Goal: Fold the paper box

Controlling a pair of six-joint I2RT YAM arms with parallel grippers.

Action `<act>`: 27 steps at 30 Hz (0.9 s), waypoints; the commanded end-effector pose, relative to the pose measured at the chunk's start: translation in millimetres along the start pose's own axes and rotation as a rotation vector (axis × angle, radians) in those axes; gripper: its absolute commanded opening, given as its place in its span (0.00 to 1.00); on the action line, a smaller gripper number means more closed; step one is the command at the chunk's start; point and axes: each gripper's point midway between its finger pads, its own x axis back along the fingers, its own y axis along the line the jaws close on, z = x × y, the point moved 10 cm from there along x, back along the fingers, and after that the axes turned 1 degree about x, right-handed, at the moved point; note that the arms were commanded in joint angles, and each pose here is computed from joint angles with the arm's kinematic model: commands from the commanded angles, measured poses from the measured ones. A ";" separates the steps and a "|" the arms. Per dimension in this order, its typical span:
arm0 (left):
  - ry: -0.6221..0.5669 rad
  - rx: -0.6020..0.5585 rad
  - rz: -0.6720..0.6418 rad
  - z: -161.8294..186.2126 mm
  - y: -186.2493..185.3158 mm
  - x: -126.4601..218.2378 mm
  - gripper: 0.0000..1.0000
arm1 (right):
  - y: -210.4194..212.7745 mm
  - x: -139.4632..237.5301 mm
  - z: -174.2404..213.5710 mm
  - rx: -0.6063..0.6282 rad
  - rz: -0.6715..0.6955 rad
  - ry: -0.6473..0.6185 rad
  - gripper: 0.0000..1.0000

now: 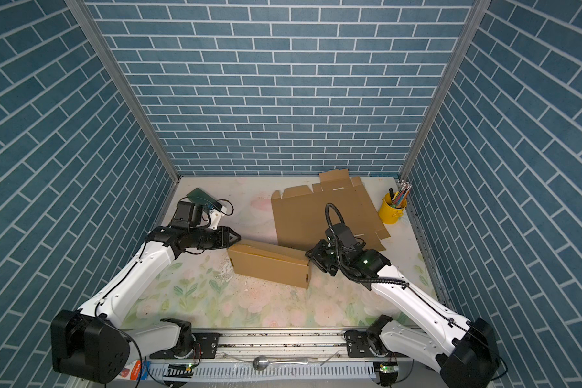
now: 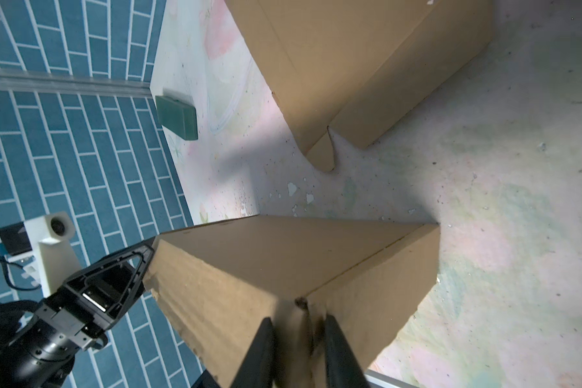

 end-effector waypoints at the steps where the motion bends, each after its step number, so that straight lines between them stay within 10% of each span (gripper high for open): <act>1: 0.229 0.106 -0.095 40.5 23.0 -21.8 0.42 | -4.8 -15.4 6.2 0.010 -0.014 0.039 0.23; 21: 0.227 0.125 -0.153 43.0 27.5 -20.2 0.41 | 8.9 6.9 18.3 0.172 0.042 0.118 0.44; 27: 0.228 0.128 -0.148 42.1 27.2 -21.7 0.41 | -3.2 -5.3 22.9 0.174 0.083 0.137 0.35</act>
